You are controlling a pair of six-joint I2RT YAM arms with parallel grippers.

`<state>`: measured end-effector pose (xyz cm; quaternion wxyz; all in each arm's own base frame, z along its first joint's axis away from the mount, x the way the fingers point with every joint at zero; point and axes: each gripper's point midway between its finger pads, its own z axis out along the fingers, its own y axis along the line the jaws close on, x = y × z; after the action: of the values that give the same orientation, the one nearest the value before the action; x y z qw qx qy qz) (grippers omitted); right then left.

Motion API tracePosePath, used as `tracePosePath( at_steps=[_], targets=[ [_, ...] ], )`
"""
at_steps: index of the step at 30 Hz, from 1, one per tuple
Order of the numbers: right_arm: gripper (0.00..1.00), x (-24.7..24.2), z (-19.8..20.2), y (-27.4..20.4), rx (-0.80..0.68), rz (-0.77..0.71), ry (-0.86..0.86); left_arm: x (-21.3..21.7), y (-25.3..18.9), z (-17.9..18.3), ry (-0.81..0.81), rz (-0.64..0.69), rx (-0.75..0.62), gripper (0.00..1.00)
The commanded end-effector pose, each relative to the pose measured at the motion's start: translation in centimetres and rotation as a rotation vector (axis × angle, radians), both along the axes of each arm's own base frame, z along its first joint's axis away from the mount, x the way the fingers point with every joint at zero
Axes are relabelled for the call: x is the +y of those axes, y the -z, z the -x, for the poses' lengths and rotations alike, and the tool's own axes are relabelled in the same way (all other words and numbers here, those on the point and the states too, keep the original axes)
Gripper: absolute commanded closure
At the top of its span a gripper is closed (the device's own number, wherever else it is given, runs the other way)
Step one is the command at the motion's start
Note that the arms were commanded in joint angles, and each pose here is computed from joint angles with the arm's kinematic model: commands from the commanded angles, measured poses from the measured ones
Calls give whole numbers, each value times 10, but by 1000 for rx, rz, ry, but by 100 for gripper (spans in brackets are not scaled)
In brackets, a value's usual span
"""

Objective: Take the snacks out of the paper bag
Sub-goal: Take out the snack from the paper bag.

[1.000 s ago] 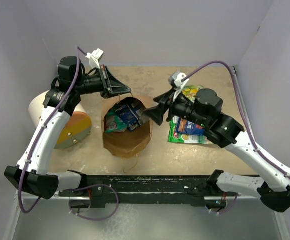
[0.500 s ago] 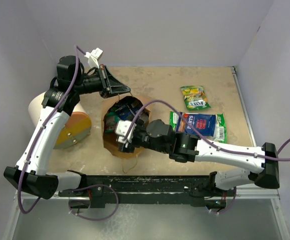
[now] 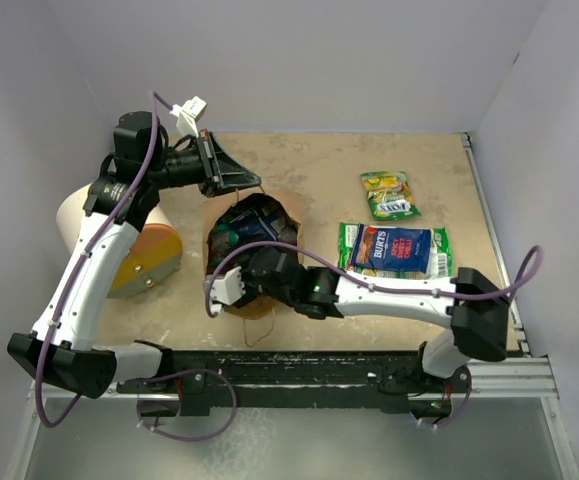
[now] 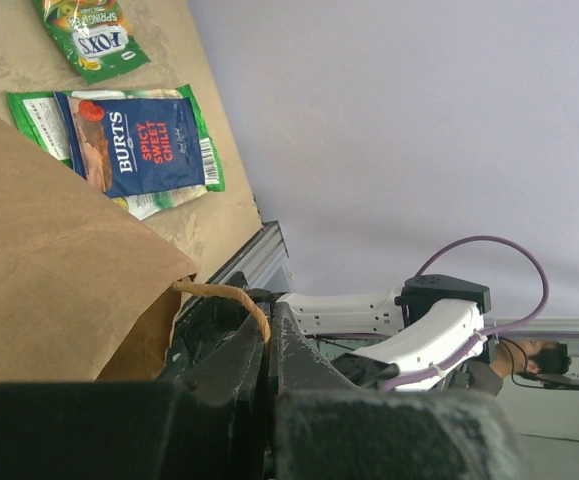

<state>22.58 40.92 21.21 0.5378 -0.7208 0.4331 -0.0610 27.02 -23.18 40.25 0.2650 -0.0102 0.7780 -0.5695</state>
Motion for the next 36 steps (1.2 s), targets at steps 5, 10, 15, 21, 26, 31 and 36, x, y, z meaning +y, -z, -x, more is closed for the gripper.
tracePosePath(
  at_steps=[5,10,15,21,26,31,36],
  targets=[
    [21,9,-64,-38,-171,-50,59,-1,-27,6,44,17,-127,100],
    [33,10,-80,-25,-197,-9,50,-1,-36,7,60,-4,-182,100],
    [35,3,-97,-25,-222,-26,87,1,-35,8,58,-20,-194,100],
    [31,2,-125,-29,-229,-45,127,0,-32,7,62,-18,-181,100],
    [31,13,-144,-27,-187,-86,132,0,-27,4,58,-22,-159,100],
    [31,21,-166,-1,-157,-58,154,-1,-26,5,59,-20,-156,100],
    [33,24,-185,21,-130,-37,183,0,-27,7,60,-20,-155,100]
  ],
)
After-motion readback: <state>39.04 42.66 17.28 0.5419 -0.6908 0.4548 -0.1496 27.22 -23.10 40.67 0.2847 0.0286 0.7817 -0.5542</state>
